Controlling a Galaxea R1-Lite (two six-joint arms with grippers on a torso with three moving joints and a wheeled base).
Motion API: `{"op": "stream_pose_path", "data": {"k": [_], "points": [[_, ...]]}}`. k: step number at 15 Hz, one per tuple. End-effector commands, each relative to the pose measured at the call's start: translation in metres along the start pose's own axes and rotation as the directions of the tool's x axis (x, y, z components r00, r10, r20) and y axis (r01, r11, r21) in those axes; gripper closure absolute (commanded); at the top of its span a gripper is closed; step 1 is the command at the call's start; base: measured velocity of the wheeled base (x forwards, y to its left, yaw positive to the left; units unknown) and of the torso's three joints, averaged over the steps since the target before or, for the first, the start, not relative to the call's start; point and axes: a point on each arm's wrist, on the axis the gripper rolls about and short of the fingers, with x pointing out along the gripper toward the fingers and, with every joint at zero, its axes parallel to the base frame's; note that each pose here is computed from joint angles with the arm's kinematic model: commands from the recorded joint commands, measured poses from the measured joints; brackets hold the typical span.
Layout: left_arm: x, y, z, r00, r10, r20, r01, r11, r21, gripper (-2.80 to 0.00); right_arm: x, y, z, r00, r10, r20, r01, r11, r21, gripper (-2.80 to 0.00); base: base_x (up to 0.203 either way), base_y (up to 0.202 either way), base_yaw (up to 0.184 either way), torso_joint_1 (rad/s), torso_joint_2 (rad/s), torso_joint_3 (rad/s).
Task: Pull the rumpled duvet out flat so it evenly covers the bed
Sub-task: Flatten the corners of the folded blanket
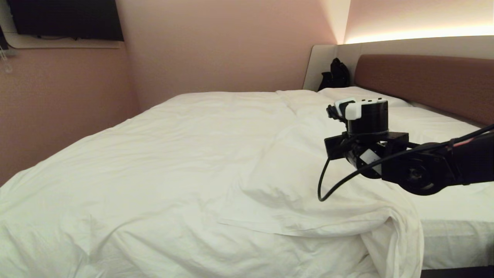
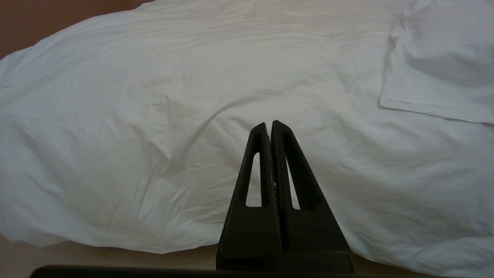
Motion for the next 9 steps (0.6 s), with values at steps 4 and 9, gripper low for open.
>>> {"op": "stream_pose_path", "data": {"k": [4,9], "points": [[0.0,0.0,0.0,1.0,0.002,0.001,-0.002,1.0,-0.012,0.0,0.032,0.035,0.004,0.999,0.019,-0.038,-0.021,0.999,-0.04,0.0,0.0,0.0,0.0,0.0,0.0,0.0],[0.0,0.0,0.0,1.0,0.002,0.001,-0.002,1.0,-0.021,0.0,0.05,0.087,0.003,0.993,0.095,-0.072,-0.1,0.993,-0.071,0.0,0.0,0.0,0.0,0.0,0.0,0.0]]}}
